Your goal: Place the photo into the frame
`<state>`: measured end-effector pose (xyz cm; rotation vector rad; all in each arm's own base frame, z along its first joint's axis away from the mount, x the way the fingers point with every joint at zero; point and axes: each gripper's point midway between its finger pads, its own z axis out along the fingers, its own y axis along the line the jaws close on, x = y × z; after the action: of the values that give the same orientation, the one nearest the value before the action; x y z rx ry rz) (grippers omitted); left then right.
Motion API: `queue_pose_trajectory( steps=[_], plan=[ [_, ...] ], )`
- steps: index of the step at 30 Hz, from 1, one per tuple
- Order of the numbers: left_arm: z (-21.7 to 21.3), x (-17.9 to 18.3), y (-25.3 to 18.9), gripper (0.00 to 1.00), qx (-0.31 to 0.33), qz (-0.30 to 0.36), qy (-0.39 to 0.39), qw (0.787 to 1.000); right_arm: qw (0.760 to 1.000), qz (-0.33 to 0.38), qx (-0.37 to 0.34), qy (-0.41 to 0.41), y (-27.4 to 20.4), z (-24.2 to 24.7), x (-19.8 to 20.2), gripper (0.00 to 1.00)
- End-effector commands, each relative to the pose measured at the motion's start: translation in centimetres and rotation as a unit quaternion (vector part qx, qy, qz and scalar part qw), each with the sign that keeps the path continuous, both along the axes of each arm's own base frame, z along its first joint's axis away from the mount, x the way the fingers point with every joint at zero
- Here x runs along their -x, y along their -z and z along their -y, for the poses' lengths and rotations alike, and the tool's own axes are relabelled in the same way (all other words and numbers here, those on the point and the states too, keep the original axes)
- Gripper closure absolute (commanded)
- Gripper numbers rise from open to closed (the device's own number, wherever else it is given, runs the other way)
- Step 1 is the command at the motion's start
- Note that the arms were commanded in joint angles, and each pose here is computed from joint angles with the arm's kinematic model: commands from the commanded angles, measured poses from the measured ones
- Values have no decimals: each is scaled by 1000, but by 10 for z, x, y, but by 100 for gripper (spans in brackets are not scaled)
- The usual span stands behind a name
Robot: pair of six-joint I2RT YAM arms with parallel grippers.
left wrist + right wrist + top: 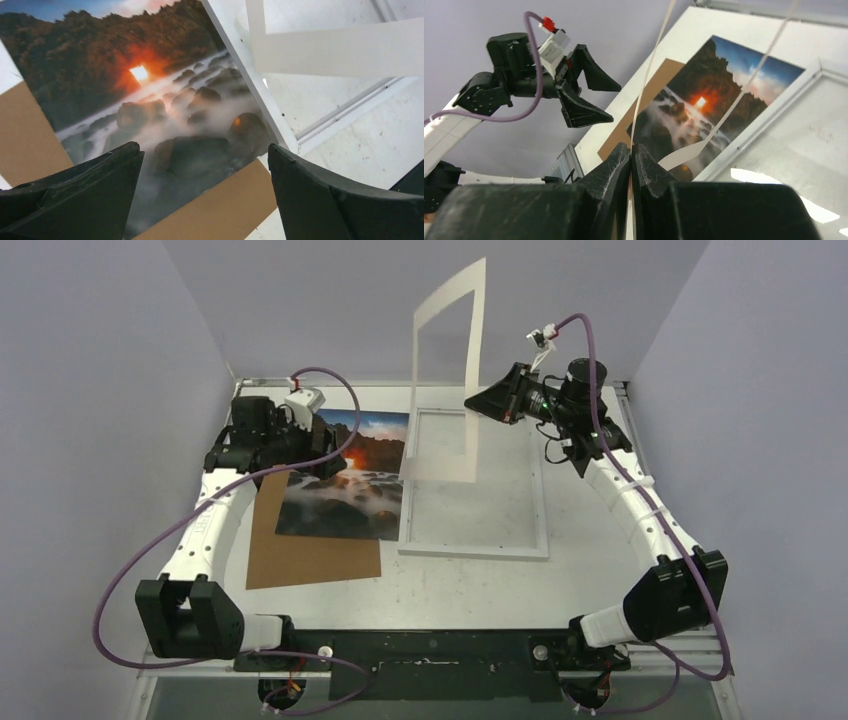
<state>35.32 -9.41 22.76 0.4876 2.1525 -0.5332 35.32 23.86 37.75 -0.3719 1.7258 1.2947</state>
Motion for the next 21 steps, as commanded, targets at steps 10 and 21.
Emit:
queue_pose_trajectory(
  steps=[10, 21],
  plan=[
    [1, 9, -5, 4, -37, 72, 20, 997, 999, -14, -7, -34, -35, -42, -2, 95],
    [-11, 11, 12, 4, -63, 51, -2, 997, 992, -109, 35, -46, 28, -34, 18, 95]
  ],
)
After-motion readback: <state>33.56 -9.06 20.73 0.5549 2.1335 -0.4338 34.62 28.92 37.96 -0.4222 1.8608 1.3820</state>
